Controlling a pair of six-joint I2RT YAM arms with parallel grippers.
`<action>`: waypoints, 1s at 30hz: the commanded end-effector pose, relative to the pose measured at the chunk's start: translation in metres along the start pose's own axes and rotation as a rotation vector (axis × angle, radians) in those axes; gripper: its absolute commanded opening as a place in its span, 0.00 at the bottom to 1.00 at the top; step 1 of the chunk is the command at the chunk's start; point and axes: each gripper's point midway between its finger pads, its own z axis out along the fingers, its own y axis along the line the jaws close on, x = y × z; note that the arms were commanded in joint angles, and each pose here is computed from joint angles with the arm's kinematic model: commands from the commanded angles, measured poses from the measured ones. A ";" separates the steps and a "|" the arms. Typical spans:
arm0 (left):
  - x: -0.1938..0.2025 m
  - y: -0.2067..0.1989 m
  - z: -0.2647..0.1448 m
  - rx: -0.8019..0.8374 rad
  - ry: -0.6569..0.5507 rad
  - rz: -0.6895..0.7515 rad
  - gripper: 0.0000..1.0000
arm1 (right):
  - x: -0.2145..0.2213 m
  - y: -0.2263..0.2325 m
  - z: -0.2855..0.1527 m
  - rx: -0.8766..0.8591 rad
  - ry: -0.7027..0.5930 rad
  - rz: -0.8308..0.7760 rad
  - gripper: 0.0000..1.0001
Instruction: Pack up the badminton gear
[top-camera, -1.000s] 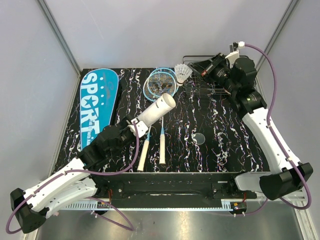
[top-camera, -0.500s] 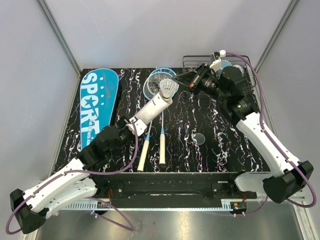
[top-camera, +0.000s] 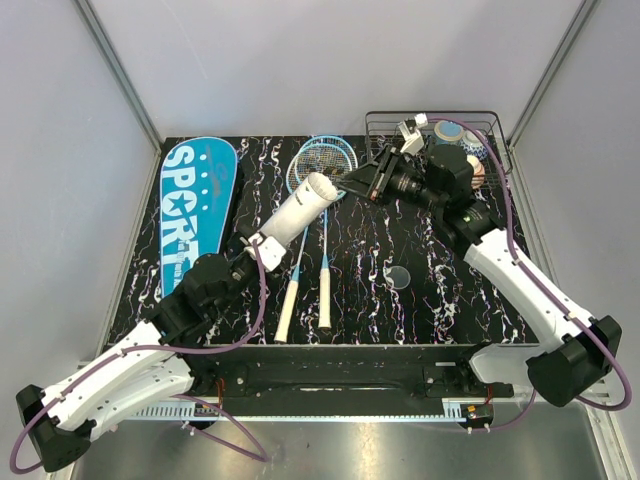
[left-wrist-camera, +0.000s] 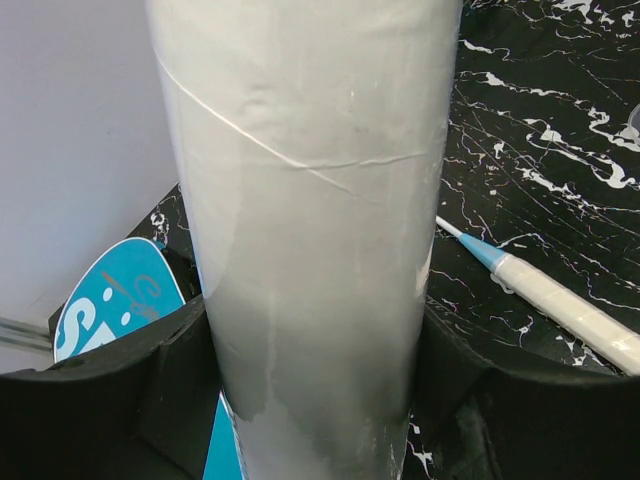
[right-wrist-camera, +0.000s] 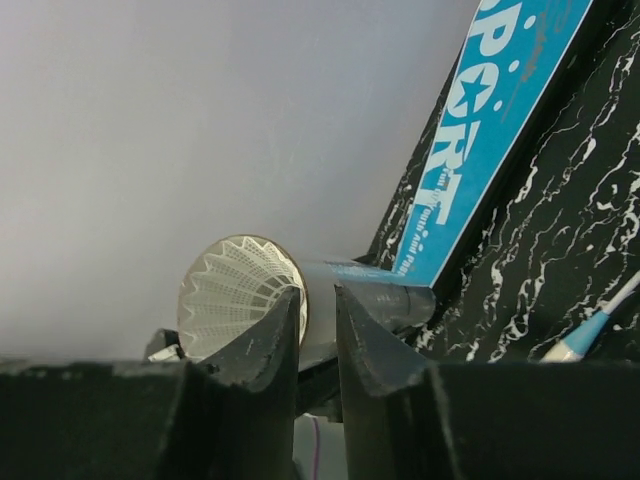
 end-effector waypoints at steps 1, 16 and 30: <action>-0.028 0.014 0.002 -0.051 -0.100 -0.021 0.00 | 0.018 0.006 0.000 -0.060 0.132 -0.221 0.30; -0.025 0.016 0.003 -0.067 -0.083 -0.016 0.00 | 0.017 -0.020 -0.016 0.102 0.191 -0.433 0.73; -0.023 0.052 -0.008 -0.267 -0.061 -0.065 0.00 | -0.056 -0.096 -0.076 0.550 -0.249 -0.306 0.90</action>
